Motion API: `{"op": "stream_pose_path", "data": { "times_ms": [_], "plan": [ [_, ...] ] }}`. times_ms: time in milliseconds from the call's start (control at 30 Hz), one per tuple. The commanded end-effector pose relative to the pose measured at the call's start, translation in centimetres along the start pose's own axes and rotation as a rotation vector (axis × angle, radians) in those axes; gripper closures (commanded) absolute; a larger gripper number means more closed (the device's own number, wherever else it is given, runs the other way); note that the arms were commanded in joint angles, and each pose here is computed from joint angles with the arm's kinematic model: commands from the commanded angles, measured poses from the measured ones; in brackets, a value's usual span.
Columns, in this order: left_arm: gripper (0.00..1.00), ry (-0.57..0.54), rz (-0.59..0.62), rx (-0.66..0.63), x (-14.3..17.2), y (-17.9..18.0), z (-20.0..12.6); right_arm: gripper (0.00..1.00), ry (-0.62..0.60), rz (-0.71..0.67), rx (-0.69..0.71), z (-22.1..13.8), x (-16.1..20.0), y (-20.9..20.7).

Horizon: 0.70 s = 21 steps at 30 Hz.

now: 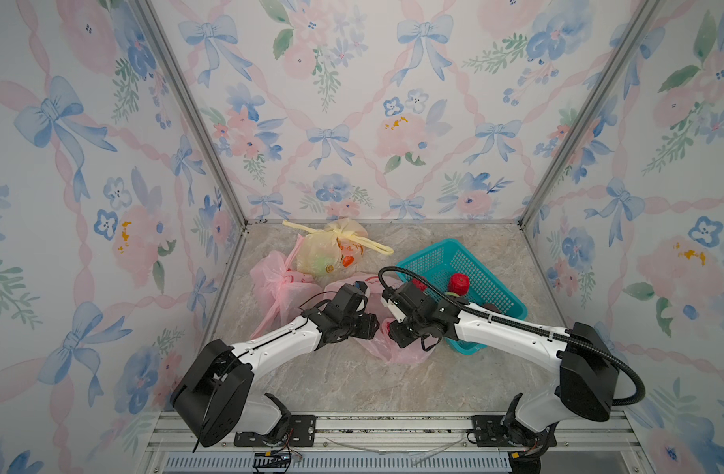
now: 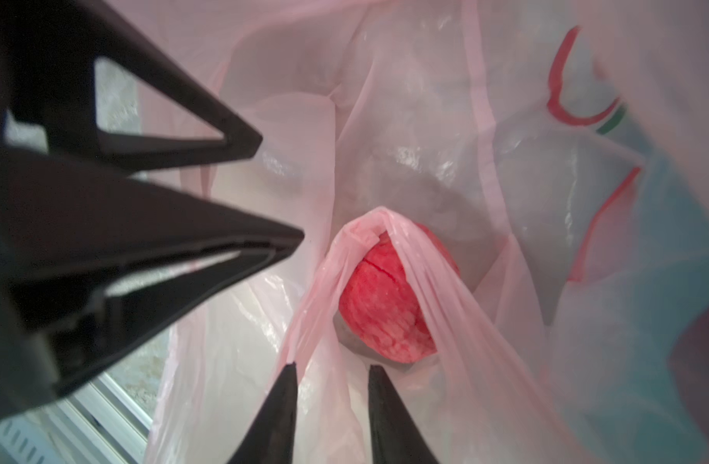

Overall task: Untie the knot of a plastic bag & take out the apple
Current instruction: Adjust the plastic bag at the center of the board.

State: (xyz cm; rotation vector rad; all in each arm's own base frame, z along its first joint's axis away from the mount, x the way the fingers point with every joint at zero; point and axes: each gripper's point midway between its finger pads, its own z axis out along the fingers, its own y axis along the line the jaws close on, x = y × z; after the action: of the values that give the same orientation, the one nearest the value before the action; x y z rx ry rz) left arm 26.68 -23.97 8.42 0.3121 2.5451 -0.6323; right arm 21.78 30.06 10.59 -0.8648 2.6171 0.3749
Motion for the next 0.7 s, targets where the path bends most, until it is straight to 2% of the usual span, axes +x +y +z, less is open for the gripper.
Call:
{"op": "stream_pose_path", "data": {
  "times_ms": [0, 33, 200, 367, 567, 600, 667],
  "plan": [
    [0.43, 0.006, -0.036, -0.013, 0.8, 1.3, 1.1, 0.96, 0.078, -0.019, 0.094, -0.9, 2.5, -0.7],
    [0.43, 0.012, -0.044, -0.022, 1.1, 1.7, 1.3, 1.00, 0.085, -0.021, 0.117, -1.1, 3.2, -1.1],
    [0.43, 0.059, -0.073, -0.041, 3.1, 2.9, 2.8, 1.00, 0.073, -0.027, 0.150, -1.4, 5.3, -2.2],
    [0.44, 0.089, -0.099, -0.059, 4.4, 3.8, 3.9, 1.00, 0.160, -0.034, 0.165, 0.1, 8.3, -3.0],
    [0.44, 0.096, -0.101, -0.074, 4.7, 4.2, 3.9, 1.00, 0.167, -0.010, 0.177, 1.7, 8.7, -4.7],
    [0.44, 0.096, -0.101, -0.074, 4.7, 4.1, 3.9, 0.99, 0.142, -0.011, 0.164, 1.7, 8.2, -4.5],
    [0.44, 0.092, -0.103, -0.075, 4.6, 4.1, 3.9, 0.87, 0.075, -0.012, 0.119, 1.1, 6.7, -3.6]
  ]
}}
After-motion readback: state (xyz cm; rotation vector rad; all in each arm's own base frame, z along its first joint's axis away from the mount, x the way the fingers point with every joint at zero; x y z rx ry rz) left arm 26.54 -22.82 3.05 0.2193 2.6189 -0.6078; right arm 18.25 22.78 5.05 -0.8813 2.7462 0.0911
